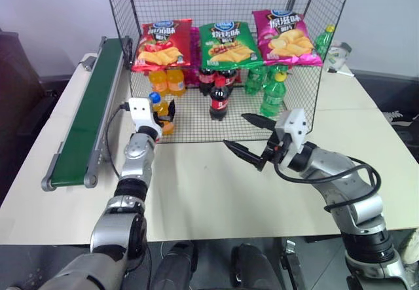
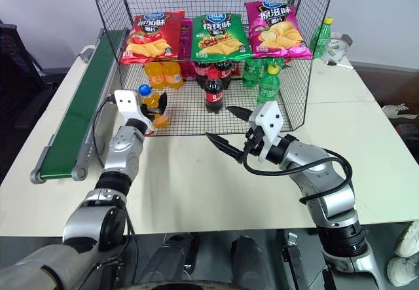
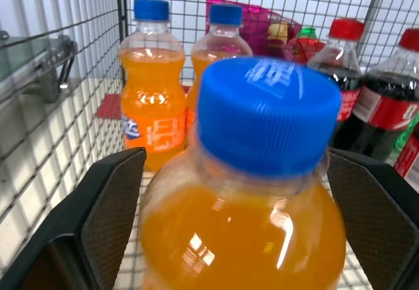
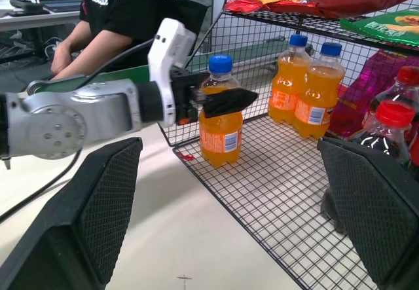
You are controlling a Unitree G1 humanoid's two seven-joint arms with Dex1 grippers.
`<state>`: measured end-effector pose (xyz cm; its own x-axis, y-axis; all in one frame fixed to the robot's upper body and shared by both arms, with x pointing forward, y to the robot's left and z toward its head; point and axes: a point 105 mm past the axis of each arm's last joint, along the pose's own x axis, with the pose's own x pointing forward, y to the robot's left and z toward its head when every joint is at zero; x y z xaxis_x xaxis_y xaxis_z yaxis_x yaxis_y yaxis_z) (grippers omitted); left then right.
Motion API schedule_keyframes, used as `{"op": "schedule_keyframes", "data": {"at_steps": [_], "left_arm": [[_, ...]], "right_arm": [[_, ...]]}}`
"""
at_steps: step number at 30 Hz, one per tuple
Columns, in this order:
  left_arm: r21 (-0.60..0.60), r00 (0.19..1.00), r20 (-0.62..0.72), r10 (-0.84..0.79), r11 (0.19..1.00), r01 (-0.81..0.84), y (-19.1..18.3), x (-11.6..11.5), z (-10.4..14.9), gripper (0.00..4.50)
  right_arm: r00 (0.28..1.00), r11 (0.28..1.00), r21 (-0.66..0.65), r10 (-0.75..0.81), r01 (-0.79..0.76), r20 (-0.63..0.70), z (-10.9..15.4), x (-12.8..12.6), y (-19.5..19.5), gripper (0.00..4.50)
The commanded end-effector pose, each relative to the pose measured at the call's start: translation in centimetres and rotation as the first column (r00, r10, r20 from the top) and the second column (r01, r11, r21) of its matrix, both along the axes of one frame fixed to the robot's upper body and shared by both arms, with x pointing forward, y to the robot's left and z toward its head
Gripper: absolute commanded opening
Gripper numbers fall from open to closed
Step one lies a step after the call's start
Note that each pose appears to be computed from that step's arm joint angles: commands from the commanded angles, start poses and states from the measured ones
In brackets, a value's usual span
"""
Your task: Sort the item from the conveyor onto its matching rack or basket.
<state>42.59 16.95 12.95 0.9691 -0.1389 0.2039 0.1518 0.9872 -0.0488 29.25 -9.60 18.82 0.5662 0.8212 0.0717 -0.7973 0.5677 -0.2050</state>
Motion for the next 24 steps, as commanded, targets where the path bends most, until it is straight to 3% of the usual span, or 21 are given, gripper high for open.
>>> {"op": "schedule_keyframes", "data": {"at_steps": [1,7,15,24], "left_arm": [[0.020,0.999,0.047,-0.027,0.999,0.026,0.5,-1.1,2.3,4.44],[0.079,0.996,0.046,-0.076,0.994,0.073,0.7,-3.4,3.6,4.44],[0.105,0.961,-0.094,-0.261,0.957,0.270,3.4,-8.8,4.2,4.44],[0.156,0.935,-0.199,-0.294,0.932,0.326,6.3,-13.1,5.1,4.44]], "right_arm": [[0.997,1.000,0.004,0.015,-0.015,0.073,1.7,-0.6,0.1,4.50],[0.997,1.000,-0.001,0.018,-0.018,0.070,1.6,-0.6,0.0,4.50],[0.997,0.999,-0.037,-0.013,0.016,0.071,1.5,-0.1,-1.6,4.50],[0.997,0.995,-0.087,-0.033,0.039,0.069,1.3,0.5,-3.5,4.50]]}}
